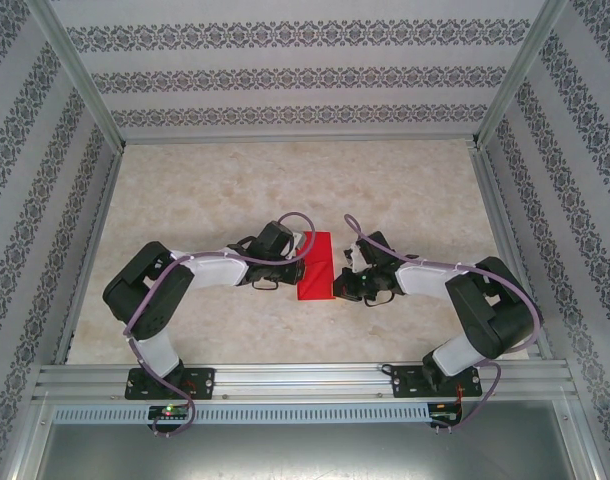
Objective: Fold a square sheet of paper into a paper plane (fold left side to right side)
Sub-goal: Fold the triangle a second time at the center of the table.
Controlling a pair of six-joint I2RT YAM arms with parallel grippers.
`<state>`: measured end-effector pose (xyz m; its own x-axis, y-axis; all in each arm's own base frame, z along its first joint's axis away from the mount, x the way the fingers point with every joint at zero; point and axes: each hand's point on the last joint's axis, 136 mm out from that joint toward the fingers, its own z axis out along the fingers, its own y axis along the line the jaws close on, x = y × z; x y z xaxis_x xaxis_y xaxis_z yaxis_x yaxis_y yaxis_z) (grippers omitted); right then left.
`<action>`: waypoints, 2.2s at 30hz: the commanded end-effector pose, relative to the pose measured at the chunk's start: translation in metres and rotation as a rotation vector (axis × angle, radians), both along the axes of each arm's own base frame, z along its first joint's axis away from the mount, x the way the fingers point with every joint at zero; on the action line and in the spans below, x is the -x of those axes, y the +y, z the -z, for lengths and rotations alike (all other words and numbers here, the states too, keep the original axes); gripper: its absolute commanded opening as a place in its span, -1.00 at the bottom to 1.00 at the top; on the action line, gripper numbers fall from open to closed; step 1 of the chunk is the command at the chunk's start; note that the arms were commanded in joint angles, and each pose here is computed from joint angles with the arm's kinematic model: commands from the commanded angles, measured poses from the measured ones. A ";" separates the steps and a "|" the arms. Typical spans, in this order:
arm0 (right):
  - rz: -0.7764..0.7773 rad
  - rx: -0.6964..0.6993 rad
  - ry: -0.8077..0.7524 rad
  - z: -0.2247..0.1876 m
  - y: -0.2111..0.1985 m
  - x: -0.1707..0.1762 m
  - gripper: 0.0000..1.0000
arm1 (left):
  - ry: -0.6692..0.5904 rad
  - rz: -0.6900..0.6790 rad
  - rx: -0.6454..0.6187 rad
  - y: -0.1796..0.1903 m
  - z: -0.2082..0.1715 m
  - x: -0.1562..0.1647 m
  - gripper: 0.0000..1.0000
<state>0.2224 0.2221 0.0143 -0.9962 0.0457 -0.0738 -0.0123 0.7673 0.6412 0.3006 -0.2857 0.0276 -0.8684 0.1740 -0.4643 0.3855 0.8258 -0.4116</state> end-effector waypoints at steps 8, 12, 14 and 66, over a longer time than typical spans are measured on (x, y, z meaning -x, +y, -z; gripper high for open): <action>-0.014 0.079 0.043 0.018 -0.009 0.011 -1.00 | -0.023 -0.026 -0.040 0.009 0.000 -0.013 -1.00; -0.016 0.077 0.045 0.018 -0.009 0.011 -1.00 | -0.028 -0.028 -0.043 0.009 -0.001 -0.014 -1.00; -0.017 0.078 0.045 0.018 -0.009 0.011 -1.00 | -0.027 -0.028 -0.042 0.009 0.000 -0.014 -1.00; -0.024 0.108 0.040 0.017 -0.012 0.011 -1.00 | -0.048 0.013 -0.009 0.005 -0.013 -0.010 -1.00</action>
